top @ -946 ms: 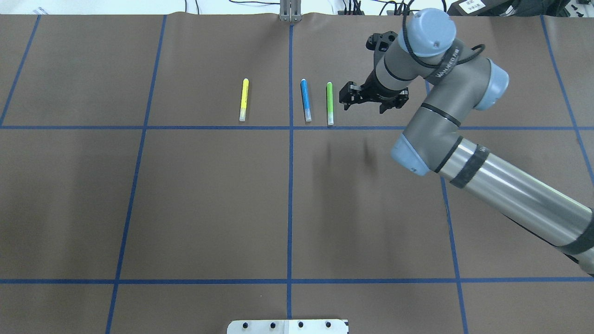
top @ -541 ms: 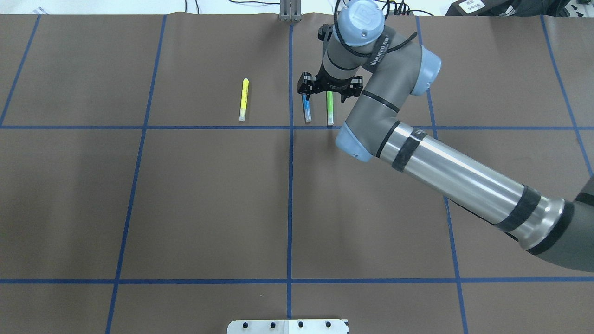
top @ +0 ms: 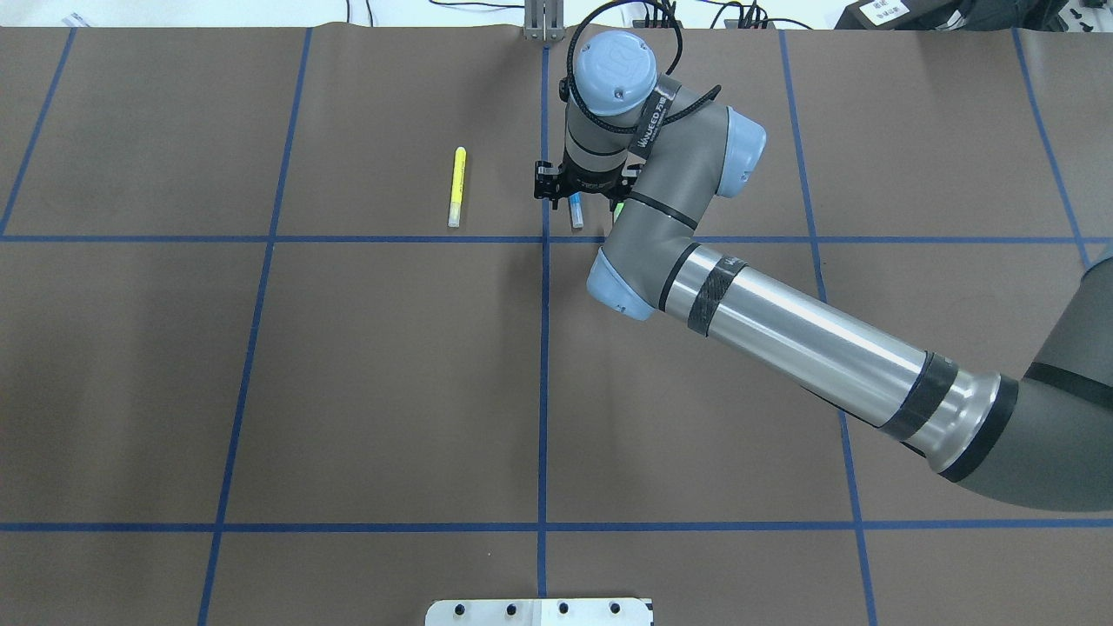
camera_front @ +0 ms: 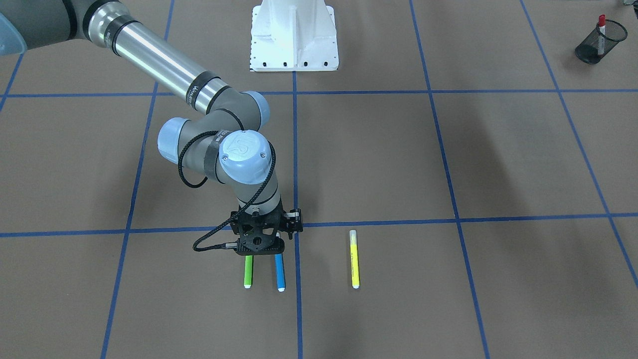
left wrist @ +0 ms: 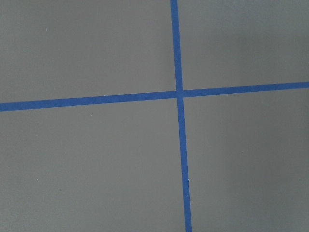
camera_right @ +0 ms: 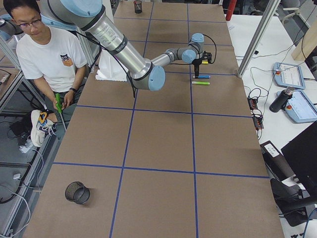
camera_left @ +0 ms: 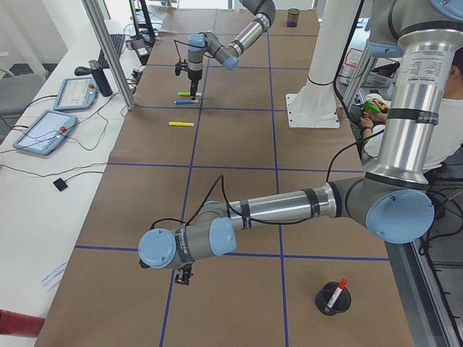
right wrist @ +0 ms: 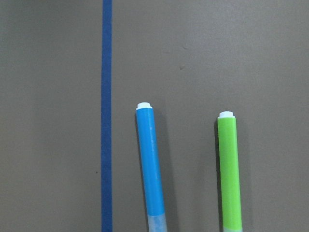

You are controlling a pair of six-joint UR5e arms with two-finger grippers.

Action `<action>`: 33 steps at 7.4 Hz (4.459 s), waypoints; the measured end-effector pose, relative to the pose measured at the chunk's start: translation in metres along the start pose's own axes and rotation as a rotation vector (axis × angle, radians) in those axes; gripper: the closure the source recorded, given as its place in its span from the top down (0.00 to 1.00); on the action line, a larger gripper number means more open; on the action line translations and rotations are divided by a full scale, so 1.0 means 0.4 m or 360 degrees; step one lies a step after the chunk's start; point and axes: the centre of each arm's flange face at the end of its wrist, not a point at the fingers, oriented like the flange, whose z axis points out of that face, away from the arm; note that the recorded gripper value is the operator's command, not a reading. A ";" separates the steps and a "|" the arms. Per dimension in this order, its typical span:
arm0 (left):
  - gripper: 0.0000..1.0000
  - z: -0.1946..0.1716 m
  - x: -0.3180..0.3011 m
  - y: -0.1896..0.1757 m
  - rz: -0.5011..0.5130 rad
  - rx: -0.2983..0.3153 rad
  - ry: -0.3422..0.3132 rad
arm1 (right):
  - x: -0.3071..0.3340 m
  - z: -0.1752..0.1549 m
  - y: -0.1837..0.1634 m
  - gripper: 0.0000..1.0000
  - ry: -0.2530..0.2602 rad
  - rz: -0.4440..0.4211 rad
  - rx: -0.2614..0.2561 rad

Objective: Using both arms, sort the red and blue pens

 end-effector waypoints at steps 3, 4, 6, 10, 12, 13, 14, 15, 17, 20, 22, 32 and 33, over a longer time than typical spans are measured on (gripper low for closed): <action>1.00 0.006 0.001 -0.003 0.0004 -0.0004 0.0000 | 0.004 0.042 -0.003 0.74 -0.0024 -0.0021 0.0012; 1.00 0.006 0.002 -0.005 0.0006 -0.0005 -0.0001 | -0.004 0.052 -0.011 0.71 -0.0036 -0.0028 0.0021; 1.00 0.007 0.005 -0.008 0.0009 -0.0006 -0.0001 | -0.031 0.057 -0.025 0.62 -0.0035 -0.0031 0.0023; 1.00 0.014 -0.004 -0.007 -0.0003 -0.0014 0.0003 | -0.039 0.074 -0.020 0.10 -0.0013 -0.0044 0.0022; 1.00 0.019 -0.012 -0.006 -0.0013 -0.0020 0.0006 | -0.037 0.076 -0.022 0.00 -0.0008 -0.0043 0.0026; 1.00 0.020 -0.015 -0.006 -0.0016 -0.0022 0.0007 | -0.035 0.076 -0.023 0.00 -0.0006 -0.0044 0.0027; 1.00 0.022 -0.017 -0.005 -0.0018 -0.0024 0.0007 | -0.033 0.077 -0.024 0.00 -0.0007 -0.0044 0.0027; 1.00 0.023 -0.019 -0.005 -0.0020 -0.0025 0.0008 | -0.030 0.075 -0.026 0.00 -0.0009 -0.0039 0.0027; 1.00 0.023 -0.019 -0.006 -0.0024 -0.0026 0.0008 | -0.027 0.003 -0.061 0.00 -0.0064 0.0024 0.0049; 1.00 0.023 -0.017 -0.009 -0.0030 -0.0026 0.0008 | 0.160 -0.126 -0.041 0.00 -0.0188 0.0145 -0.0054; 1.00 0.023 -0.013 -0.010 -0.0030 -0.0018 0.0032 | 0.363 -0.170 0.027 0.00 -0.0235 0.0172 -0.0099; 1.00 0.026 -0.005 -0.014 -0.0024 -0.0013 0.0053 | 1.453 -0.339 0.446 0.00 -0.0238 0.0360 -0.0274; 1.00 0.027 -0.004 -0.015 -0.0023 -0.0013 0.0053 | 1.529 -0.365 0.488 0.00 -0.0309 0.0451 -0.0332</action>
